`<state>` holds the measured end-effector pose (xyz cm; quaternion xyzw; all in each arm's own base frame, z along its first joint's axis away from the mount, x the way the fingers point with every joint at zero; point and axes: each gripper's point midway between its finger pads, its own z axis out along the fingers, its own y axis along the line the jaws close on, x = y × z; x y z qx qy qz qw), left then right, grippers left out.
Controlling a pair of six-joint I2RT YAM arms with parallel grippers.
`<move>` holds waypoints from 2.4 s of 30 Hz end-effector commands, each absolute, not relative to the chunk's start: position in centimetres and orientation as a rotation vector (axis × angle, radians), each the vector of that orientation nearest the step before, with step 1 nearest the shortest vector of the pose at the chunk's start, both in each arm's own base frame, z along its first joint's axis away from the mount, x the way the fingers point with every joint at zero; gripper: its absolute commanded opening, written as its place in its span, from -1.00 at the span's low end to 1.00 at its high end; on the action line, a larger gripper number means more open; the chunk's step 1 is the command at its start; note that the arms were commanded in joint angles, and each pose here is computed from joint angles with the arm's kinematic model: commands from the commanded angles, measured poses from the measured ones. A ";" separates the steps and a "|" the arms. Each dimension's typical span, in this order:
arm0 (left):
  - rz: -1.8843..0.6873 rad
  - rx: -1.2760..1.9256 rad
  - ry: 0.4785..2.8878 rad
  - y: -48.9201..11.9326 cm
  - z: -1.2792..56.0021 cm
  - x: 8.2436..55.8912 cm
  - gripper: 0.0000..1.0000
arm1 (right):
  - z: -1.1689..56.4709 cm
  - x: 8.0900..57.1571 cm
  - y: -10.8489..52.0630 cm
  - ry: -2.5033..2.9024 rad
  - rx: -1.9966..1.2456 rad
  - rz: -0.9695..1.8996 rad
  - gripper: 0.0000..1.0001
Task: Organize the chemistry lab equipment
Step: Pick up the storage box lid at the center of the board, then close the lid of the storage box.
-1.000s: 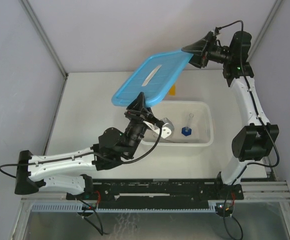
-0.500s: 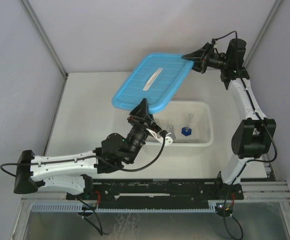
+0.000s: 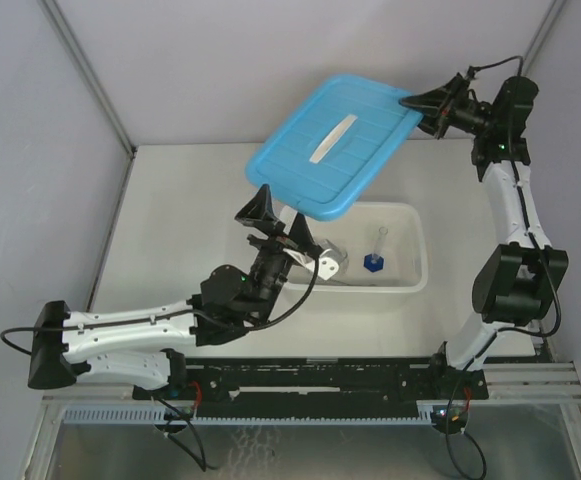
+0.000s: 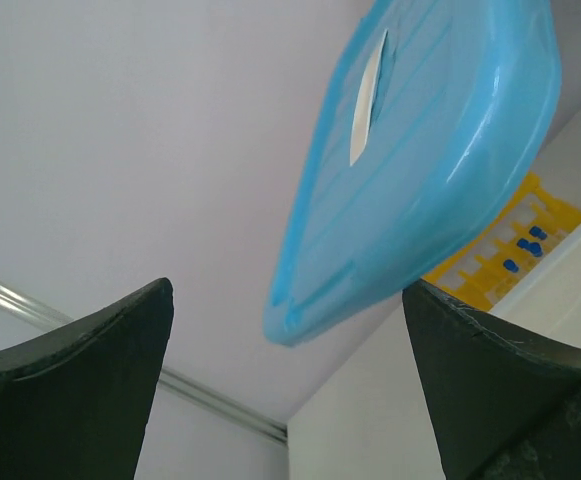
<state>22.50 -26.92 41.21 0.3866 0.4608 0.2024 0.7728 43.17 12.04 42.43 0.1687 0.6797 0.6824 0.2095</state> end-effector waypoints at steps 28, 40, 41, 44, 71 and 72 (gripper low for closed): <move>-1.711 -0.153 1.535 -25.1 45.5 27.2 0.44 | 48.2 41.2 5.0 1.418 0.328 1.615 -1.00; -1.967 -0.316 1.457 -24.6 43.2 29.9 0.46 | 49.9 41.2 5.4 1.321 0.317 1.595 -1.00; -1.980 -0.318 1.438 -24.4 43.5 30.0 0.45 | 49.8 41.2 5.7 1.324 0.315 1.597 -1.00; -2.019 -0.333 1.395 -24.1 43.6 30.9 0.45 | 49.6 41.0 6.4 1.327 0.318 1.603 -1.00; -1.964 -0.339 1.545 -26.6 38.7 36.0 0.35 | 51.2 37.9 6.6 1.317 0.302 1.518 -1.00; -1.964 -0.338 1.544 -26.7 38.8 36.3 0.34 | 51.3 37.8 6.8 1.317 0.297 1.520 -1.00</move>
